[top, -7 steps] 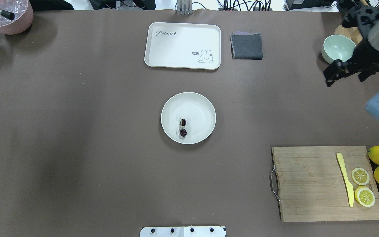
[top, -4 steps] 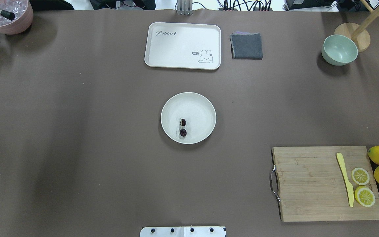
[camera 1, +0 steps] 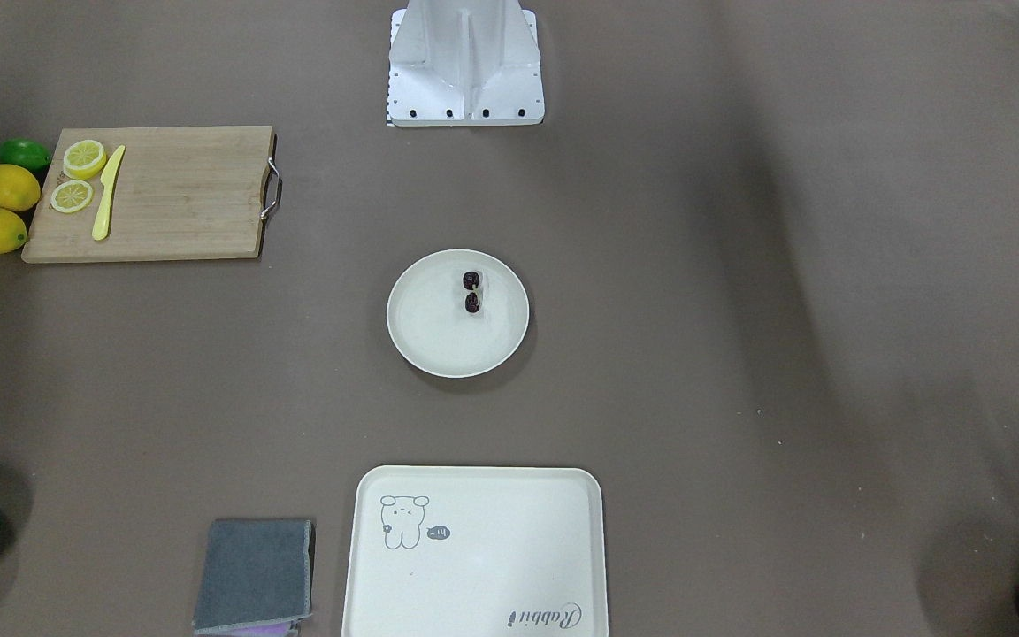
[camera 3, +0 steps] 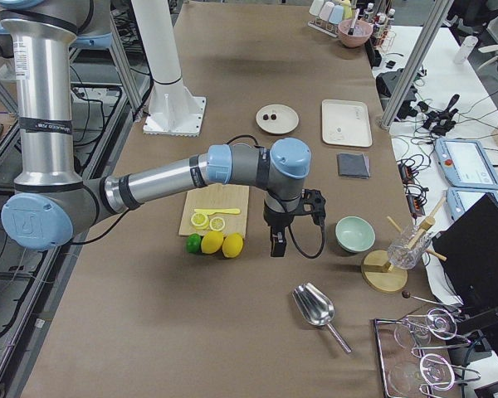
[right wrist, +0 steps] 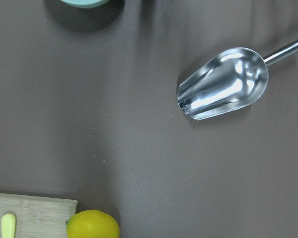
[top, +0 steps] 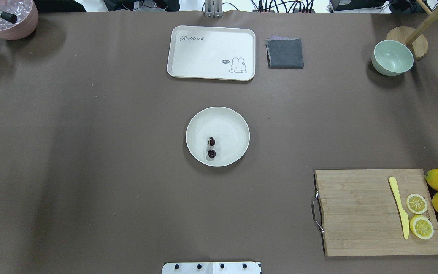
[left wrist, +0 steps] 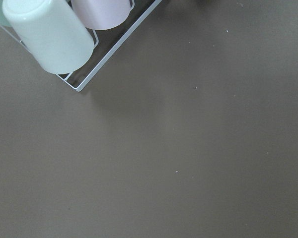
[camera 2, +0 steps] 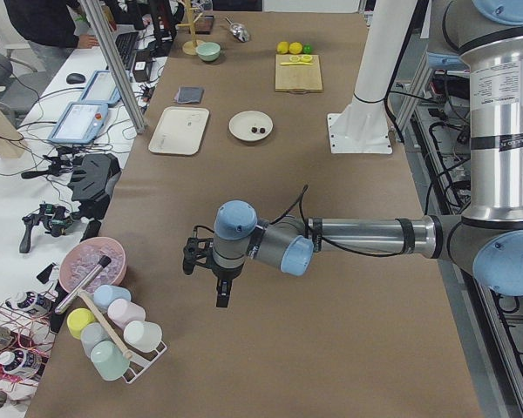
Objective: Place red cherry on plate
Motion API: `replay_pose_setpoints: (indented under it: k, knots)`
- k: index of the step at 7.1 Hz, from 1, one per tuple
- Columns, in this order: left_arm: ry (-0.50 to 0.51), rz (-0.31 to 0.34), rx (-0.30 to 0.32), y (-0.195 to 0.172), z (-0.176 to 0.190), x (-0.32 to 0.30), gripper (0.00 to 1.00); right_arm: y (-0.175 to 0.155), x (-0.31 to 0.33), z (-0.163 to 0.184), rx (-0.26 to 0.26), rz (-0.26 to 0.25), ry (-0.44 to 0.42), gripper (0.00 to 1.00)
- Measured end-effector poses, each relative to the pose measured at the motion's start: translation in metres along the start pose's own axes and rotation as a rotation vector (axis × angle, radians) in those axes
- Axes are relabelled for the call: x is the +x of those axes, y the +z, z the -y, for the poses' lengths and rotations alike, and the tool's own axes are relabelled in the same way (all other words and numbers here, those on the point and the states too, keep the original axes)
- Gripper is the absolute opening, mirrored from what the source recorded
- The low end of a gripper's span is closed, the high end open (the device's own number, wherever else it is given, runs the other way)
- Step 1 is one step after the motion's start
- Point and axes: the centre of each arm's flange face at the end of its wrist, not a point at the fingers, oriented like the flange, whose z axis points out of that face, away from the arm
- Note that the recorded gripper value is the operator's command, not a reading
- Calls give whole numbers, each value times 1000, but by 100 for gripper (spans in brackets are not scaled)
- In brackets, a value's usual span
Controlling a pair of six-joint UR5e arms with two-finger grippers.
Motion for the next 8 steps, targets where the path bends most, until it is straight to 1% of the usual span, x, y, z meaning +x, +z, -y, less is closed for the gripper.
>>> replay_pose_setpoints:
  k: [2, 4, 5, 6, 8]
  knots:
    - [-58, -12, -4, -15, 5, -15, 98, 23, 30, 12, 8, 0, 2, 100]
    - [-79, -11, -18, -51, 10, -20, 98, 39, 45, 20, -3, 4, 14, 100]
    - [-86, -6, -28, -68, 11, -16, 98, 41, 46, 20, -5, 7, 17, 100]
    - [-94, 0, -38, -76, 10, -13, 98, 41, 46, 20, -5, 8, 18, 100]
    - [-105, 5, -52, -76, 6, -15, 98, 39, 45, 21, -1, 13, 19, 100]
